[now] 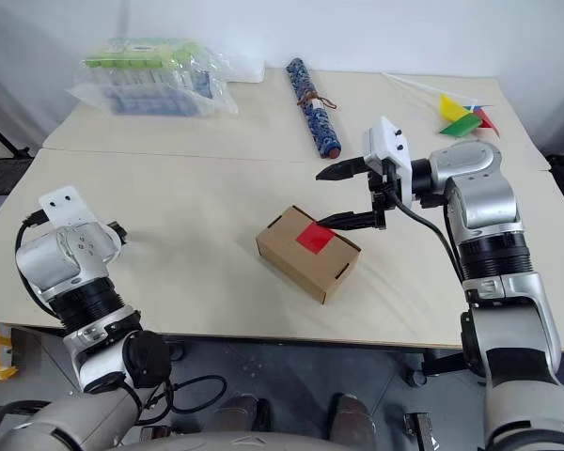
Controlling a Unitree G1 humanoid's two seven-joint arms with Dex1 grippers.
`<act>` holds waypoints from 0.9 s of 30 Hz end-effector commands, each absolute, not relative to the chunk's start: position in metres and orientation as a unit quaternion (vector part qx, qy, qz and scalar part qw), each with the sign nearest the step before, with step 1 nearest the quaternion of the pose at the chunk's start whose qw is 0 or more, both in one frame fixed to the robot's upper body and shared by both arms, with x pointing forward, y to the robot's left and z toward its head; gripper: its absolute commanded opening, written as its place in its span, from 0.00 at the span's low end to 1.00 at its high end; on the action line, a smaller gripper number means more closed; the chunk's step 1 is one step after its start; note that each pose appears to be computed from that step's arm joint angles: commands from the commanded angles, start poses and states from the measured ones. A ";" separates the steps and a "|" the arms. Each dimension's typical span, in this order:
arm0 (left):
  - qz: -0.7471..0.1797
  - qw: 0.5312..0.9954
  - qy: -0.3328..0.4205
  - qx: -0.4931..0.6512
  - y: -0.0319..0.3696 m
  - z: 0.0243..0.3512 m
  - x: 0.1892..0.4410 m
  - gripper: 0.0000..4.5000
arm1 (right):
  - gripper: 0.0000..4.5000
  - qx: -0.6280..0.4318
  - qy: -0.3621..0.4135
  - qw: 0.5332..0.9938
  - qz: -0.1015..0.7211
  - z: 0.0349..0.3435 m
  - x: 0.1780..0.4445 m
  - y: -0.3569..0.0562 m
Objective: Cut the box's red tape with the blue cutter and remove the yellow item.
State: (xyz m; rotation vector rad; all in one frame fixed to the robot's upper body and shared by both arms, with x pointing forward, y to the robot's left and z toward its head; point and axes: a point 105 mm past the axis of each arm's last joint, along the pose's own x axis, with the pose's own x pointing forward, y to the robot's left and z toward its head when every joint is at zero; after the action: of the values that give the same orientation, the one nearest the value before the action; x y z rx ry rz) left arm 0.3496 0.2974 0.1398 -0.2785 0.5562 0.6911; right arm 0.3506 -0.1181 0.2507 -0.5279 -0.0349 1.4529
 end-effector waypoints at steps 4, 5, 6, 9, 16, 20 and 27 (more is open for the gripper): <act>0.344 0.871 0.325 -0.133 0.300 0.110 0.336 0.55 | 1.00 -0.253 -0.037 0.715 0.650 0.264 0.347 -0.121; 0.344 0.872 0.323 -0.133 0.301 0.110 0.336 0.49 | 1.00 -0.253 -0.037 0.716 0.650 0.264 0.347 -0.121; 0.344 0.872 0.322 -0.133 0.301 0.110 0.336 0.42 | 1.00 -0.253 -0.037 0.716 0.650 0.264 0.347 -0.121; 0.347 0.872 0.319 -0.133 0.305 0.111 0.337 0.37 | 1.00 -0.255 -0.036 0.717 0.648 0.264 0.348 -0.121; 0.354 0.868 0.322 -0.135 0.311 0.110 0.333 0.37 | 1.00 -0.257 -0.035 0.718 0.646 0.266 0.348 -0.123; 0.364 0.864 0.322 -0.134 0.317 0.111 0.330 0.20 | 1.00 -0.257 -0.035 0.719 0.644 0.266 0.349 -0.123; 0.368 0.864 0.317 -0.135 0.320 0.115 0.328 0.09 | 1.00 -0.259 -0.035 0.722 0.641 0.266 0.351 -0.124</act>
State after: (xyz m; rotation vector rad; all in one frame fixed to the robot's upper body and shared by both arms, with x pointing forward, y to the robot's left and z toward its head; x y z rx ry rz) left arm 0.3448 0.3069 0.1361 -0.2761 0.5699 0.7048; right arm 0.3524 -0.1214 0.2512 -0.5413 -0.0281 1.4300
